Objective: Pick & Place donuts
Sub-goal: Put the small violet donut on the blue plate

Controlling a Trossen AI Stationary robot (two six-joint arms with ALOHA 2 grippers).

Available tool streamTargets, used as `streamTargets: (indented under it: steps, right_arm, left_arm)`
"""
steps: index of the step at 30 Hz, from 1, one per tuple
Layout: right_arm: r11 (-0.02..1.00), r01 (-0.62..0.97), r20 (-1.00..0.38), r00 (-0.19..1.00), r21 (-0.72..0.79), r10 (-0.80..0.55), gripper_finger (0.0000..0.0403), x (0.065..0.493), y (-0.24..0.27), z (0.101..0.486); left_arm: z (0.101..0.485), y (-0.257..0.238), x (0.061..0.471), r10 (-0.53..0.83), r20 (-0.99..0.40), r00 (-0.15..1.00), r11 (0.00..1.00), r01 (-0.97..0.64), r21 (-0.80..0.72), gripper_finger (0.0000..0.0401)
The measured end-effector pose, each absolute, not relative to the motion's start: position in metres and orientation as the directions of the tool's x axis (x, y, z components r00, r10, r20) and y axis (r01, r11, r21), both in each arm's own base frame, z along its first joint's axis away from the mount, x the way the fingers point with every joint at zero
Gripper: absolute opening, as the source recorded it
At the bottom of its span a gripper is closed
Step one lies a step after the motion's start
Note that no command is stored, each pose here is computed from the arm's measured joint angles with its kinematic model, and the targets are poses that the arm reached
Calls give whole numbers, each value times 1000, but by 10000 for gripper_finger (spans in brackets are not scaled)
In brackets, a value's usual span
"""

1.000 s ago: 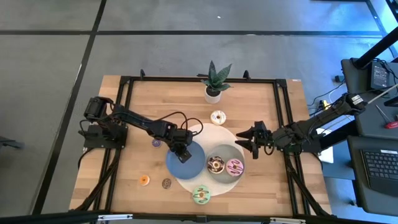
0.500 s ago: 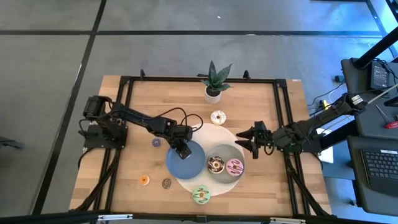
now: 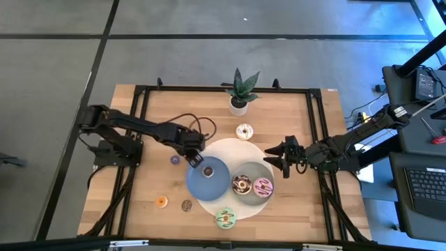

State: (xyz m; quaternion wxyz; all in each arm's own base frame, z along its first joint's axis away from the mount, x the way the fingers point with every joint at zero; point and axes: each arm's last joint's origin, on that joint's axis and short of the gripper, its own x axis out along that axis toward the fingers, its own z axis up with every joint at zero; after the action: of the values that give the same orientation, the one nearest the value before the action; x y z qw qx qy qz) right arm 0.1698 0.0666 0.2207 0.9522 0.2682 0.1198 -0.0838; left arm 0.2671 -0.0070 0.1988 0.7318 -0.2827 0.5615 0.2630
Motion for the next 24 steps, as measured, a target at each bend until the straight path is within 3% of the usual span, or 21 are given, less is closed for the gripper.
streamTargets:
  steps: [6,12,18,24]
  right_arm:
    - [843,223,-273,957,490,-95,211,170,67,221]
    - [843,223,-274,957,490,-94,211,170,67,221]
    - [845,200,-279,958,495,-63,211,170,68,220]
    - [848,198,-279,958,492,-61,211,170,68,220]
  left_arm:
    - [227,-4,242,134,-960,245,677,-731,-93,128]
    - [247,-1,219,218,-937,274,647,-759,-72,172]
    - [229,0,182,228,-928,295,508,-849,-145,214]
    - [202,-2,159,202,-903,379,356,-888,-292,223]
